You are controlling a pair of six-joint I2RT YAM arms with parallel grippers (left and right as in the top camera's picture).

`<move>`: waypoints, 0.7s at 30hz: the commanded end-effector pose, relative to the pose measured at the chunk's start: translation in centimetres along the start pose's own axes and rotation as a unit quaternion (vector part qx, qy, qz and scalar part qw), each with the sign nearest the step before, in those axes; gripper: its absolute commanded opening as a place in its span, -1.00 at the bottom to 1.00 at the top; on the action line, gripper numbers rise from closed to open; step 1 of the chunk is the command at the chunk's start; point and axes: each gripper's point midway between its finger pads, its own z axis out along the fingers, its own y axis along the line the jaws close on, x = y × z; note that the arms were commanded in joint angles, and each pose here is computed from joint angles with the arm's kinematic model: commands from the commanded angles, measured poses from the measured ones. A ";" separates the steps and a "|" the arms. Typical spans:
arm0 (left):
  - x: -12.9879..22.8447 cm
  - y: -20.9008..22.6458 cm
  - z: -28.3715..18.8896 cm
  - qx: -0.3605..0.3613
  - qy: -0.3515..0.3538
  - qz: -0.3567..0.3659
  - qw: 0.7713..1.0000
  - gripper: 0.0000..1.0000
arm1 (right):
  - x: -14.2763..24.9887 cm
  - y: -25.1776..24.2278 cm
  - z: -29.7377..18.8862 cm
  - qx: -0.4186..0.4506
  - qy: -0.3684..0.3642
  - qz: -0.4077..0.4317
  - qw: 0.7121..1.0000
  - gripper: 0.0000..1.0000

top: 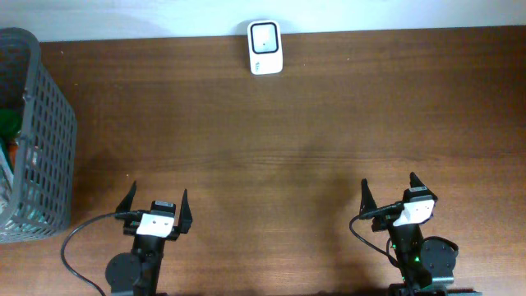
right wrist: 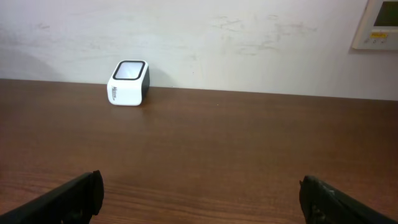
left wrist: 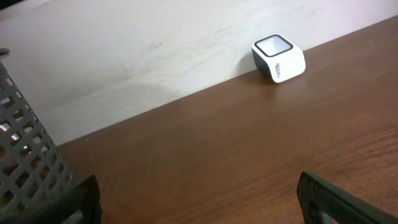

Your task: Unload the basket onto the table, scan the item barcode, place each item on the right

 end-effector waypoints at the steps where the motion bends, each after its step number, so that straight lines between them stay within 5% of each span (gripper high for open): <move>1: 0.1 0.0 0.0 -0.003 0.001 0.006 1.000 0.98 | 0.3 0.1 0.0 -0.002 0.003 -0.001 1.000 0.97; 13: 0.0 0.0 0.0 -0.001 -0.002 0.006 1.000 0.98 | 0.3 0.1 0.0 -0.002 0.003 -0.001 1.000 0.97; 21: -6.0 0.5 -0.5 0.027 -0.056 -0.014 0.998 0.98 | 0.3 0.1 0.0 -0.002 0.003 -0.001 1.000 0.97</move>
